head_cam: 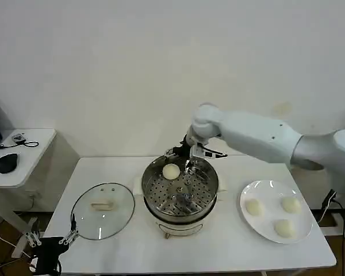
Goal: Take steamed baozi put them in steamer then cover it.
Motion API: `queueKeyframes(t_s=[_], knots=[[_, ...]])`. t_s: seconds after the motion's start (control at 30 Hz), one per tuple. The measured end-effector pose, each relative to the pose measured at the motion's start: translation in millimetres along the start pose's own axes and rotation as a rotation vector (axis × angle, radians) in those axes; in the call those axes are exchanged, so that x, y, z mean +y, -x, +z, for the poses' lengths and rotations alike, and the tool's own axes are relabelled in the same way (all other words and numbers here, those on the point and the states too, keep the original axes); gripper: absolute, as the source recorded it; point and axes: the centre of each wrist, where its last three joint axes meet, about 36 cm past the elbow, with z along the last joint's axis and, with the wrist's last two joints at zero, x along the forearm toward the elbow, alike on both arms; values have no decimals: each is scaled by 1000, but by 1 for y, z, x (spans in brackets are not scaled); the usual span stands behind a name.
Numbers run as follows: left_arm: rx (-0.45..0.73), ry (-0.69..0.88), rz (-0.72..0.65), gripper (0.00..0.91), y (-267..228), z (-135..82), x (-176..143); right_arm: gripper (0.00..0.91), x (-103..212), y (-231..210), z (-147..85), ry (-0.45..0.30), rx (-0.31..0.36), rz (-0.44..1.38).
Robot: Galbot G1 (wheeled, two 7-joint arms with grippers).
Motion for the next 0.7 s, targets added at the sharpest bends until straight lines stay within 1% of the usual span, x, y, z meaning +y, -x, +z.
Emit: queueKeyframes(t_s=[0.13, 0.3, 0.43, 0.6, 0.7], knots=[[-7, -5, 18, 907, 2, -4, -3, 907, 31, -32, 1, 129, 44, -15], [-7, -11, 48, 907, 7, -5, -4, 907, 91, -56, -7, 319, 86, -52], [-3, -14, 77, 907, 12, -6, -5, 907, 144, -70, -20, 475, 121, -86], [-8, -8, 115, 907, 21, -8, -3, 907, 204, -79, -41, 645, 156, -125], [-14, -2, 134, 907, 26, -8, 0, 907, 237, -79, -56, 744, 165, -146]])
